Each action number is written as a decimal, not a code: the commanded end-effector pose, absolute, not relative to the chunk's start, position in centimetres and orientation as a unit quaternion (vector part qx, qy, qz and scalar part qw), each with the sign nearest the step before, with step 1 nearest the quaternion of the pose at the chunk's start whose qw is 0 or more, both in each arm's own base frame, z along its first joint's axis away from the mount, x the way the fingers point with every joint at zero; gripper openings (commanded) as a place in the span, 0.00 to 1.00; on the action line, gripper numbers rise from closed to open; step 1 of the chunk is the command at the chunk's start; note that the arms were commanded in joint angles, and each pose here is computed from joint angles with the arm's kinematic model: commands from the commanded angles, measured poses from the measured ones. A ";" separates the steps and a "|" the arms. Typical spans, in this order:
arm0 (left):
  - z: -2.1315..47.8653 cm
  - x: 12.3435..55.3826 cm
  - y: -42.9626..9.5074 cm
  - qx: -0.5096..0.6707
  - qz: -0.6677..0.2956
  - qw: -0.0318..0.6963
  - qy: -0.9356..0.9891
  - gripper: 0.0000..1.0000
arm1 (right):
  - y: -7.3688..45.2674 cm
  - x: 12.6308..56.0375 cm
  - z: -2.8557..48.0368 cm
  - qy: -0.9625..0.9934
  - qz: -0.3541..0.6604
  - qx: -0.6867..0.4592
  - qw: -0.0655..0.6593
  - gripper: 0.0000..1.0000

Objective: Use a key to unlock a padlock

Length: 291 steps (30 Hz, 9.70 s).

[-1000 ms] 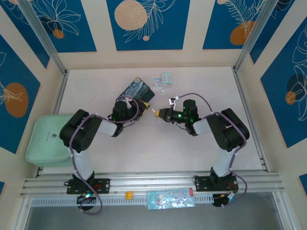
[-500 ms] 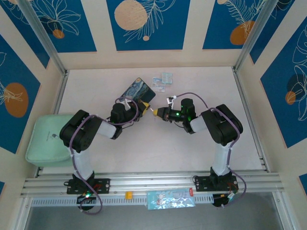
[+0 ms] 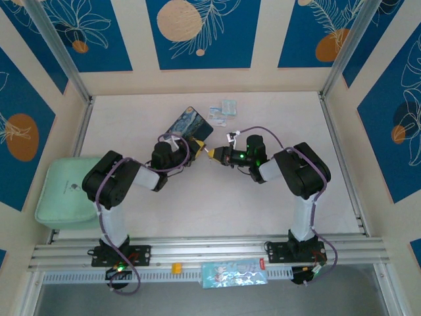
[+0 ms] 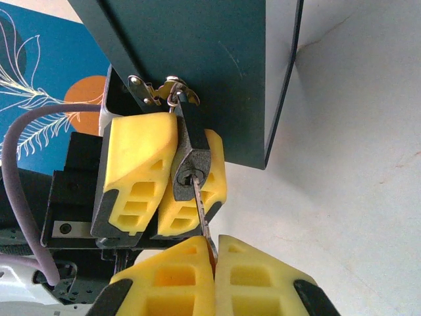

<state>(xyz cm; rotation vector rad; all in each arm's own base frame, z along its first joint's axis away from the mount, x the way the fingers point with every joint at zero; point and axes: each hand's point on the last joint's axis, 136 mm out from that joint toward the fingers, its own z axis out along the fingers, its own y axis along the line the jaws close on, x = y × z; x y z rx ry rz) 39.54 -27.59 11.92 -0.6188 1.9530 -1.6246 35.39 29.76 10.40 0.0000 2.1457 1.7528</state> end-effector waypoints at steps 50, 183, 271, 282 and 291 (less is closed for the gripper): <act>14.5 36.0 -31.4 -0.113 -0.625 0.247 0.732 0.00 | 29.2 38.9 12.0 0.782 0.595 0.071 0.169 0.00; 14.6 40.9 -27.7 -0.149 -0.620 0.337 0.693 0.00 | 27.2 37.0 9.3 0.798 0.552 0.182 0.161 0.56; 17.9 39.6 -28.8 -0.142 -0.655 0.324 0.667 0.00 | 30.2 37.9 12.9 0.744 0.619 0.002 0.250 0.17; 18.0 39.5 -29.0 -0.138 -0.655 0.324 0.669 0.00 | 30.4 38.4 14.0 0.715 0.656 0.020 0.241 0.00; 18.5 39.1 -29.5 -0.121 -0.662 0.328 0.663 0.00 | 30.8 38.8 14.7 0.717 0.663 0.044 0.213 0.00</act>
